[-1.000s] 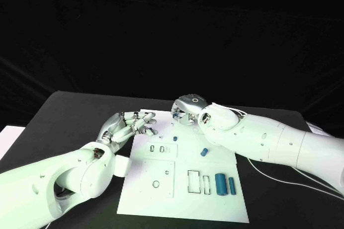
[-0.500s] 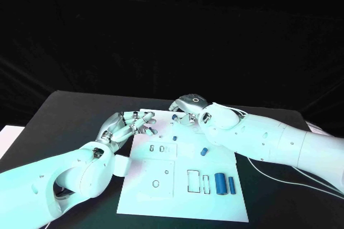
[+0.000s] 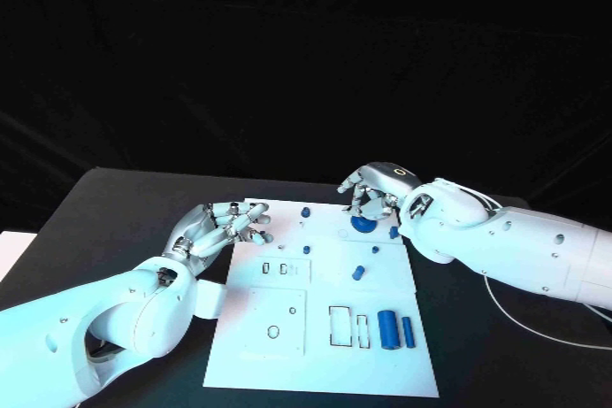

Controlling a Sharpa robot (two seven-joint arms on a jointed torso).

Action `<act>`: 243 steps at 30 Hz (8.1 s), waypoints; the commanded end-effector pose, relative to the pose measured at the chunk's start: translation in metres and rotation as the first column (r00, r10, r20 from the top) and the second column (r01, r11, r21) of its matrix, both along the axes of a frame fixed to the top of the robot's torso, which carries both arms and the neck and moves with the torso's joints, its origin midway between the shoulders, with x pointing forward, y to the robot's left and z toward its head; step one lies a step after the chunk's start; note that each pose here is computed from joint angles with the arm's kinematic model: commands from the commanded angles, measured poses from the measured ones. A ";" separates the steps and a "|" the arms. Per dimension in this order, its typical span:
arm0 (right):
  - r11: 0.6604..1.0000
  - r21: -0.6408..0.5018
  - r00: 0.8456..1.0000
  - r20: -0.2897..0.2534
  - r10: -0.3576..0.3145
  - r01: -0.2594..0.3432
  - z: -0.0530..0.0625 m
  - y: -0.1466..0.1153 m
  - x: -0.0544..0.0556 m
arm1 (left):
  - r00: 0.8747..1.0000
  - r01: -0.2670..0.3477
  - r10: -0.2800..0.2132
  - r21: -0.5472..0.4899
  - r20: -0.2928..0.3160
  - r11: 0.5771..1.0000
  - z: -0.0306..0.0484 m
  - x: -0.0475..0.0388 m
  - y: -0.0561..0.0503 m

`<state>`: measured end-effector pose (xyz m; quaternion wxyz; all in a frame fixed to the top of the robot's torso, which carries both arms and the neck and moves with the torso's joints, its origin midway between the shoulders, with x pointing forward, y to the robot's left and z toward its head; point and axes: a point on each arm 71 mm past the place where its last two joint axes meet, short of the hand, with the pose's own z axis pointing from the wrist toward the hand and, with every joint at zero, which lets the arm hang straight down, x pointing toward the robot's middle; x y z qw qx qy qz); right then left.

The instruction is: Assemble the parts on the task board

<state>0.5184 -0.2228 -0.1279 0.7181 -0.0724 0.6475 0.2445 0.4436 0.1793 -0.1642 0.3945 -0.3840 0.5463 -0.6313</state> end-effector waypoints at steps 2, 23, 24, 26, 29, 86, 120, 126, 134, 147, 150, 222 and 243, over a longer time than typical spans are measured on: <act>0.993 0.092 0.982 -0.180 -0.061 0.078 -0.006 -0.018 -0.002 | 1.000 0.021 -0.021 -0.014 0.001 1.000 0.0009 -0.0002 -0.001; 0.988 -0.033 0.956 -0.249 -0.152 0.148 -0.027 -0.033 0.005 | 1.000 0.013 -0.013 -0.010 -0.001 1.000 -0.0007 0.0023 0.001; 0.988 -0.033 0.955 -0.251 -0.157 0.153 -0.028 -0.032 0.005 | 1.000 0.013 -0.013 -0.010 -0.001 1.000 -0.0007 0.0024 0.001; 0.986 -0.035 0.953 -0.256 -0.164 0.160 -0.029 -0.032 0.006 | 1.000 0.014 -0.014 -0.010 -0.001 1.000 -0.0008 0.0025 0.001; 0.986 -0.041 0.950 -0.264 -0.169 0.164 -0.032 -0.031 0.007 | 1.000 0.015 -0.015 -0.010 -0.001 1.000 -0.0009 0.0026 0.001; 0.990 -0.020 0.982 -0.127 -0.138 0.136 -0.031 -0.001 0.001 | 1.000 0.015 -0.015 -0.002 -0.017 1.000 -0.0033 0.0047 0.005; 0.998 -0.063 0.999 -0.053 -0.007 0.004 -0.030 0.096 -0.002 | 0.999 0.024 -0.024 -0.004 -0.022 1.000 -0.0037 0.0049 0.002; 0.997 -0.071 0.998 -0.060 0.012 -0.016 -0.032 0.102 -0.003 | 0.999 0.025 -0.025 -0.004 -0.022 1.000 -0.0039 0.0052 0.001; 0.997 -0.081 0.998 -0.062 0.004 -0.009 -0.034 0.103 0.000 | 0.999 0.025 -0.025 -0.004 -0.023 1.000 -0.0040 0.0053 0.001; 0.996 -0.086 0.998 -0.065 0.001 -0.007 -0.036 0.105 0.002 | 0.999 0.026 -0.026 -0.005 -0.022 1.000 -0.0040 0.0055 0.000; 0.996 -0.084 0.998 -0.063 0.007 -0.012 -0.035 0.105 0.001 | 0.999 0.025 -0.026 -0.005 -0.022 1.000 -0.0041 0.0055 0.000; 0.975 0.213 0.962 -0.274 -0.010 0.071 -0.071 -0.082 -0.004 | 0.999 0.019 -0.019 0.002 -0.027 1.000 -0.0115 0.0102 -0.001; 0.971 0.223 0.957 -0.288 -0.014 0.081 -0.076 -0.080 -0.001 | 0.999 0.020 -0.019 0.003 -0.030 1.000 -0.0121 0.0106 0.000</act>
